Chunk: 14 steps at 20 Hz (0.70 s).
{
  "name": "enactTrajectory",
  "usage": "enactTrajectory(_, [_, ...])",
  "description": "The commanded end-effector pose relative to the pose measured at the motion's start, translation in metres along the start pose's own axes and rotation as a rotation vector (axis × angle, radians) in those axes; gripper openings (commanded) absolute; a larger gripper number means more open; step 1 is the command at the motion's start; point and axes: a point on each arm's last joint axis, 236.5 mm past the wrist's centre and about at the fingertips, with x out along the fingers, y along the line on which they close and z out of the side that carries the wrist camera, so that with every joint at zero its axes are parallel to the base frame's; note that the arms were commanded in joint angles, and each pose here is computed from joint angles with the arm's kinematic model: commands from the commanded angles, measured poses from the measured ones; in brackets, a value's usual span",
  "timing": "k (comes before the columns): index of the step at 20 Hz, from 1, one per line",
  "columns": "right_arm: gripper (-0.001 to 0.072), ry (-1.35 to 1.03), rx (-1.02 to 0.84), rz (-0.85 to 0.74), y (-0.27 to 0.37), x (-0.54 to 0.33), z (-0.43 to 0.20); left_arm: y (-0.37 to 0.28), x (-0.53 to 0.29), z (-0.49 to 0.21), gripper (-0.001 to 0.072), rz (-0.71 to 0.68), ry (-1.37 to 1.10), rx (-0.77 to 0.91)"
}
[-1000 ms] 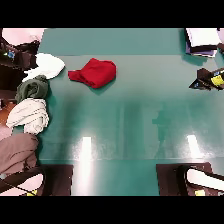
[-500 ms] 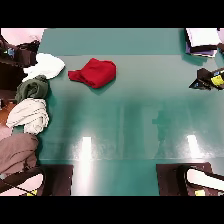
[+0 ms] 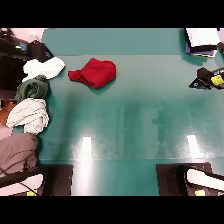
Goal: Fold the shirts.
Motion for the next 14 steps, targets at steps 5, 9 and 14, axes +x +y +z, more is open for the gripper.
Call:
enactTrajectory(5, [0.0018, 0.036, 0.002, 0.061, 0.015, 0.000, -0.008, -0.022, 0.184, -0.071, 0.0684, -0.124, 0.248, -0.152])
enactTrajectory(9, [0.0018, 0.032, 0.001, 0.079, 0.019, 0.000, -0.007, -0.017, 0.232, -0.098, 0.0684, -0.158, 0.295, -0.294])
enactTrajectory(14, [0.0018, 0.036, -0.005, 0.080, 0.021, 0.001, -0.008, -0.031, 0.256, -0.078, 0.0681, -0.256, 0.187, -0.387])
